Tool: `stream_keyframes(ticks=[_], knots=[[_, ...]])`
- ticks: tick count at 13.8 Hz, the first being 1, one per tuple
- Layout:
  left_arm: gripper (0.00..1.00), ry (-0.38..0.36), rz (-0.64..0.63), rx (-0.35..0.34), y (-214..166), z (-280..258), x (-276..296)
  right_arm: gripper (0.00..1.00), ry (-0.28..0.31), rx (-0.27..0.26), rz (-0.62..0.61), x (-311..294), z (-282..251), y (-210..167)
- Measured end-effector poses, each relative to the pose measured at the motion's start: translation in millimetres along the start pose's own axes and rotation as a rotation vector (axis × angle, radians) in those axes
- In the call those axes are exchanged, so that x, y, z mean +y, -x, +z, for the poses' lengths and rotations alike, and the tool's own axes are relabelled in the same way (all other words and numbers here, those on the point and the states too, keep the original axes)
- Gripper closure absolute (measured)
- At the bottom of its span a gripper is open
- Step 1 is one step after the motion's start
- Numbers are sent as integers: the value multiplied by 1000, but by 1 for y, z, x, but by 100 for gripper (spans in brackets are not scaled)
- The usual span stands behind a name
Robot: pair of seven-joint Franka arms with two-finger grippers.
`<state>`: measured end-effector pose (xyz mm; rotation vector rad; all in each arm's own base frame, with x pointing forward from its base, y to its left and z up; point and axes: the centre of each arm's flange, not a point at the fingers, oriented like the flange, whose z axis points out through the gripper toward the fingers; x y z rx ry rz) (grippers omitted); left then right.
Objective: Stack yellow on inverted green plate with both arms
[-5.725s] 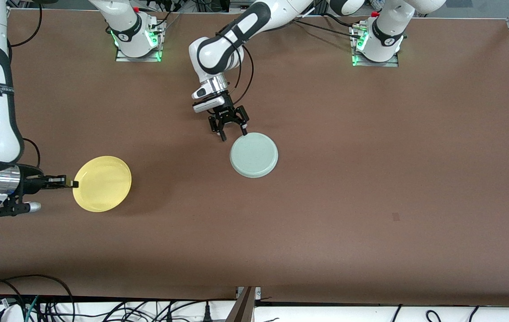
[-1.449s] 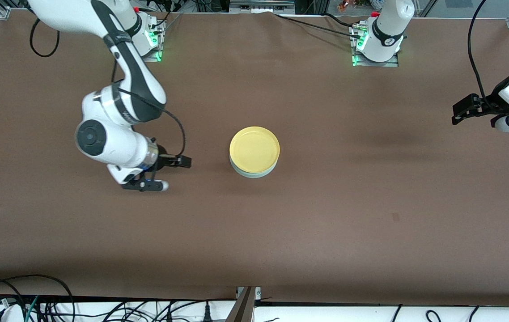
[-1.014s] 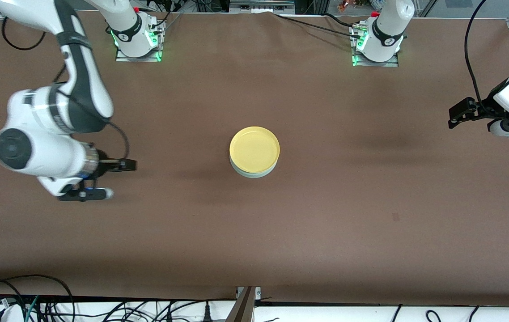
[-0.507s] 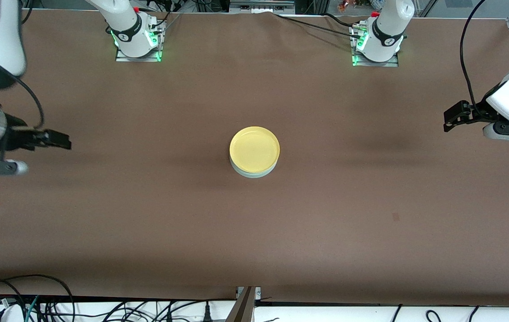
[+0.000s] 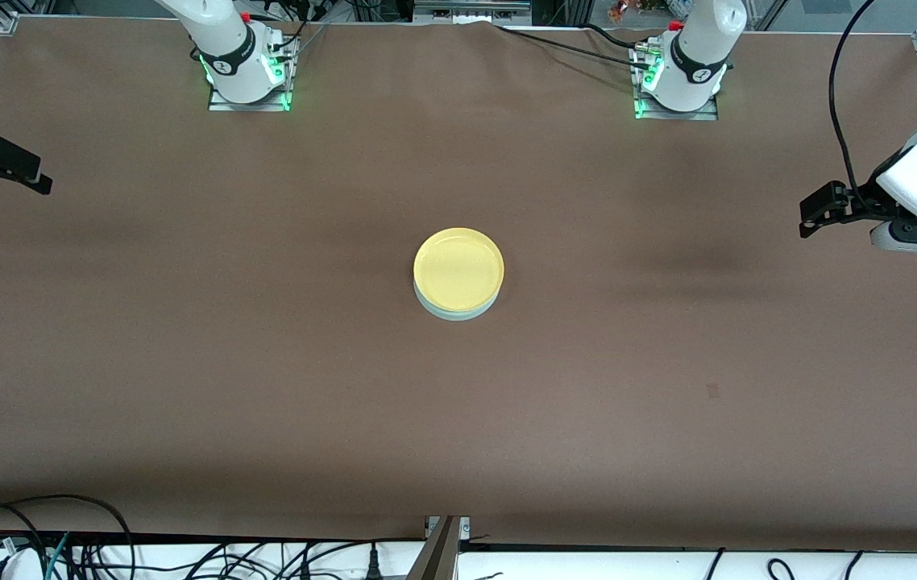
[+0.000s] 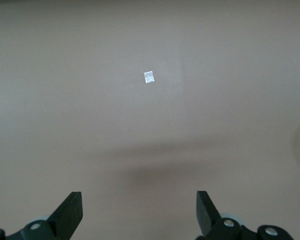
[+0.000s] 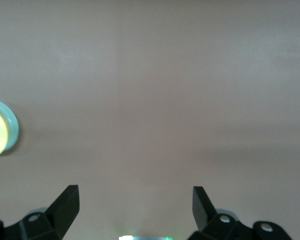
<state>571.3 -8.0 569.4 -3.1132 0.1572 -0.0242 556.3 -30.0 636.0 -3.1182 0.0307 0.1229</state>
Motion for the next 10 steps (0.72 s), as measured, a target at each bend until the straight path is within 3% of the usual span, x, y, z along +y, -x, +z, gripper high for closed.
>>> stream_keyframes(ticks=[3,10], knots=[[0,0,0,0,0,0,0,0,35,-65,-20,-8,11,5],[0,0,0,-9,-2,5,0,0,40,-103,-27,-11,23,-1]])
